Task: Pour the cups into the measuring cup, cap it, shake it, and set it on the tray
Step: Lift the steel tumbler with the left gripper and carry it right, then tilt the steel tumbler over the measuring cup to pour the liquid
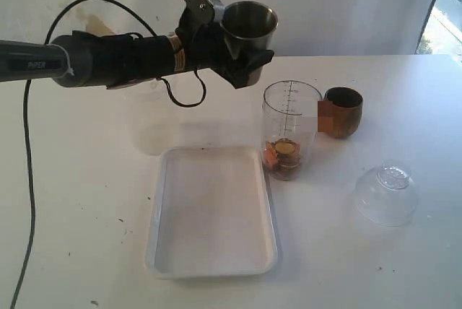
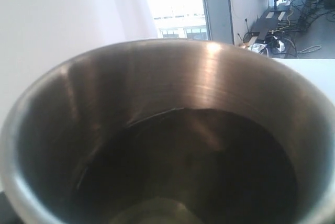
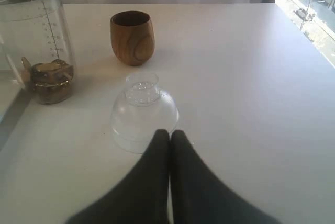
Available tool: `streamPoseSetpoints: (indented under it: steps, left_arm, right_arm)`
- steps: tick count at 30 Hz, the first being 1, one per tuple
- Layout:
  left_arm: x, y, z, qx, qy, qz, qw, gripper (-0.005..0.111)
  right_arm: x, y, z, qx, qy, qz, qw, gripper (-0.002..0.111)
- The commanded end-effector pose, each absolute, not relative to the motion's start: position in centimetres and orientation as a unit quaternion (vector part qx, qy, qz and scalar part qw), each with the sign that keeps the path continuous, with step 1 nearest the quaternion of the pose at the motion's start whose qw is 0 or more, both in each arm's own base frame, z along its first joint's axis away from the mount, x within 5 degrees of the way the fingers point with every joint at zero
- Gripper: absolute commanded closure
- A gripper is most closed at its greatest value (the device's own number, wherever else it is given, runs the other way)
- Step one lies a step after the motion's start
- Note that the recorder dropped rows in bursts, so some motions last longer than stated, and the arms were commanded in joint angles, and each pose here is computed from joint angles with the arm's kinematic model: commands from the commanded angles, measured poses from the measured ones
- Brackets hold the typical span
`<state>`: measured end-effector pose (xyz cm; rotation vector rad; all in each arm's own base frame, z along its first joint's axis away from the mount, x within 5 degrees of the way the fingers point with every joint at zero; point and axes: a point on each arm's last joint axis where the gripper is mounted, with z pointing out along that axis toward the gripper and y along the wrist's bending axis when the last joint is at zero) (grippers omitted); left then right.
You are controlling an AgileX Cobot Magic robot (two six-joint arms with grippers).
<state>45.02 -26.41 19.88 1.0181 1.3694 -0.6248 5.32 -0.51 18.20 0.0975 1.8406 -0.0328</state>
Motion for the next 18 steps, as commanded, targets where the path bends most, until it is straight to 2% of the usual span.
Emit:
streamPoseSetpoints:
  steps: [1,6,18]
  left_arm:
    - [44.8,-26.7,21.8,0.442,0.561,-0.282,0.64,0.107]
    - [44.2,-27.7,21.9,0.475,0.535,-0.254,0.651,0.107]
    - [43.4,-29.4,21.6,0.495,0.531,-0.225,0.65,0.107]
  right_arm:
    - [5.3,-0.5,18.2,0.047,0.792,-0.013,0.608,0.108]
    - [5.3,-0.5,18.2,0.047,0.792,-0.013,0.608,0.108]
    - [5.3,-0.5,18.2,0.047,0.792,-0.013,0.608,0.108]
